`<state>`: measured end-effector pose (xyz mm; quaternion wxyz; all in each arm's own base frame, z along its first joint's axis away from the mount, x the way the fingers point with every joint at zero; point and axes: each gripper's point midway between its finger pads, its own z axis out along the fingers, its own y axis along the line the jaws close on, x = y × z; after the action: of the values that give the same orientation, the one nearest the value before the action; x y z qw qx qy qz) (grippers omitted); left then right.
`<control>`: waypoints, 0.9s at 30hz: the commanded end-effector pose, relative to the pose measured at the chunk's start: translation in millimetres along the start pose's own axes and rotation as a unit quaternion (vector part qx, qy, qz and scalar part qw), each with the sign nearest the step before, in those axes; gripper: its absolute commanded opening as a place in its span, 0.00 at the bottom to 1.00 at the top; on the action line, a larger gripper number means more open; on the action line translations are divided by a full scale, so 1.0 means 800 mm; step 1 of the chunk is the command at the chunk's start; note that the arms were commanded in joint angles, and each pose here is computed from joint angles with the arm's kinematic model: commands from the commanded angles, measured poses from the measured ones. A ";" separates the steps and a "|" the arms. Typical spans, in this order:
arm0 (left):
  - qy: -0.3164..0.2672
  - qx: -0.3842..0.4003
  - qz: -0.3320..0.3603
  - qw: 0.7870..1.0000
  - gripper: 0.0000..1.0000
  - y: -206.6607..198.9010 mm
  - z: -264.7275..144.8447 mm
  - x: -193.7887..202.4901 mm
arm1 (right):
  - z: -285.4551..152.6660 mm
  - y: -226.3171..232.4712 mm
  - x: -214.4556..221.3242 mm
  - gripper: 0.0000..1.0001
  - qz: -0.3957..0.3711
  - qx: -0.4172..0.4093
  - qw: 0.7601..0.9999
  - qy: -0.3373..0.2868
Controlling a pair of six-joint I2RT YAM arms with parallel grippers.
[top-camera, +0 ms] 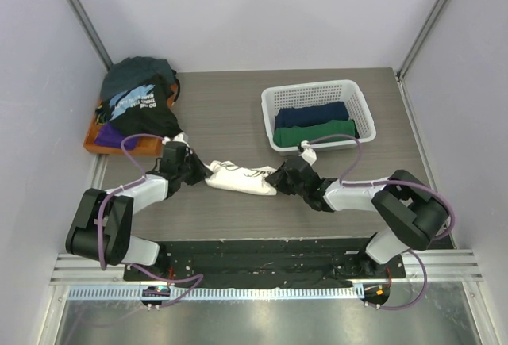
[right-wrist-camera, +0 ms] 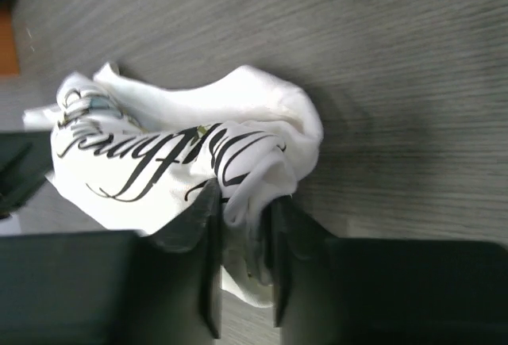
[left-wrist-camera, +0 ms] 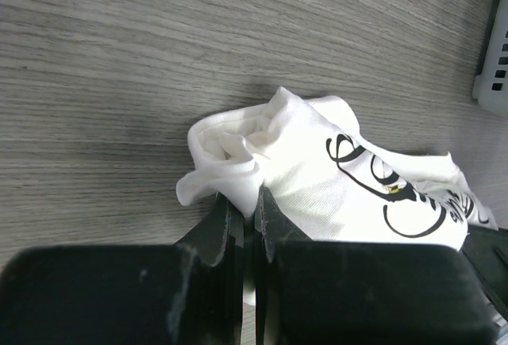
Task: Roll the t-shirts
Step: Pick up the T-shirt from the center of the board.
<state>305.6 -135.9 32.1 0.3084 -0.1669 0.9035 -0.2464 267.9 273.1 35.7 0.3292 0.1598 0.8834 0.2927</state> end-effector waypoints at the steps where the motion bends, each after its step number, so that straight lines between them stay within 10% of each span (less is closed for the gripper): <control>1: 0.031 -0.013 0.011 0.999 0.00 0.005 -0.002 0.025 | 0.017 -0.035 0.028 0.01 -0.037 0.048 0.998 0.033; 27: -0.099 0.030 0.039 0.994 0.00 -0.099 -0.110 -0.031 | -0.099 0.128 -0.120 0.01 -0.160 -0.069 0.984 -0.036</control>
<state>271.8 -144.5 109.2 0.3844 -0.1478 0.8880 -0.2044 283.8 266.9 141.7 0.3836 0.0263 0.8876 0.2536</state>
